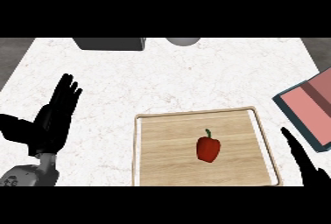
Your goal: Pick the bell pepper from the tray and place it in the cardboard box
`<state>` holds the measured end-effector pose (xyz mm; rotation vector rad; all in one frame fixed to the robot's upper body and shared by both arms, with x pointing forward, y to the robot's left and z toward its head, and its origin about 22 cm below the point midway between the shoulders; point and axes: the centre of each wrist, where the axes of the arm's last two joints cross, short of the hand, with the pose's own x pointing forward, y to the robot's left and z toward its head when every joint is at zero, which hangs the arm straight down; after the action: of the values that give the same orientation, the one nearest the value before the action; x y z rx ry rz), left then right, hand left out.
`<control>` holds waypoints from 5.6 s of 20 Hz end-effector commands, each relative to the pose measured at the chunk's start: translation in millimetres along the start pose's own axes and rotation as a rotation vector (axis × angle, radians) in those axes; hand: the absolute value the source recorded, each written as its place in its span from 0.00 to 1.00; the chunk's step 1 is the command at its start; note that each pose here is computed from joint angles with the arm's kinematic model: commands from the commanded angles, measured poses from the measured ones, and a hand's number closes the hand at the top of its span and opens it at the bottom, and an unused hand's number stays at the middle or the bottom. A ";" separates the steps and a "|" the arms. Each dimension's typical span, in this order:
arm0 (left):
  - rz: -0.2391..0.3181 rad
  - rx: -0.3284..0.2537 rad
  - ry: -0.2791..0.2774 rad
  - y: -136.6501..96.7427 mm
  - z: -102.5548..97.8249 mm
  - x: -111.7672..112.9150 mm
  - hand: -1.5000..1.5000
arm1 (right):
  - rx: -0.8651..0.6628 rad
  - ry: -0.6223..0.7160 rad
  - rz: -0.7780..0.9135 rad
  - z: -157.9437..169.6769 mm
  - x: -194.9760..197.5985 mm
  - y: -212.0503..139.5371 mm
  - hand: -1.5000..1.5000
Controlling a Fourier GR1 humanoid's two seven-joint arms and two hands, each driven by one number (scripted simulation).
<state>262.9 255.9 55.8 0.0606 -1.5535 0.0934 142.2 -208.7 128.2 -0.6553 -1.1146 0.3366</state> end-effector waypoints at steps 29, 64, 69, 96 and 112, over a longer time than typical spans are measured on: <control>0.009 0.010 0.024 -1.4 6.0 3.4 0.50 | 0.015 0.154 0.025 -20.8 44.8 88.4 0.00; -0.008 0.005 0.021 -7.8 -4.8 -4.8 0.50 | 0.042 0.199 0.080 -77.5 18.1 134.4 0.00; -0.016 0.014 0.005 2.0 -9.8 -0.3 0.50 | 0.049 0.188 0.104 -72.2 9.5 142.8 0.00; 0.001 0.022 -0.007 14.0 -3.1 6.4 0.50 | 0.244 -0.879 0.741 4.9 -0.9 111.8 1.00; 0.001 0.006 0.009 -0.6 7.1 -4.9 0.50 | -0.241 -0.743 0.336 34.9 73.6 0.3 1.00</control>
<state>257.0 263.0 57.0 0.0768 -1.5421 0.1121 138.1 -139.9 159.4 -0.9091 -1.7407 0.9624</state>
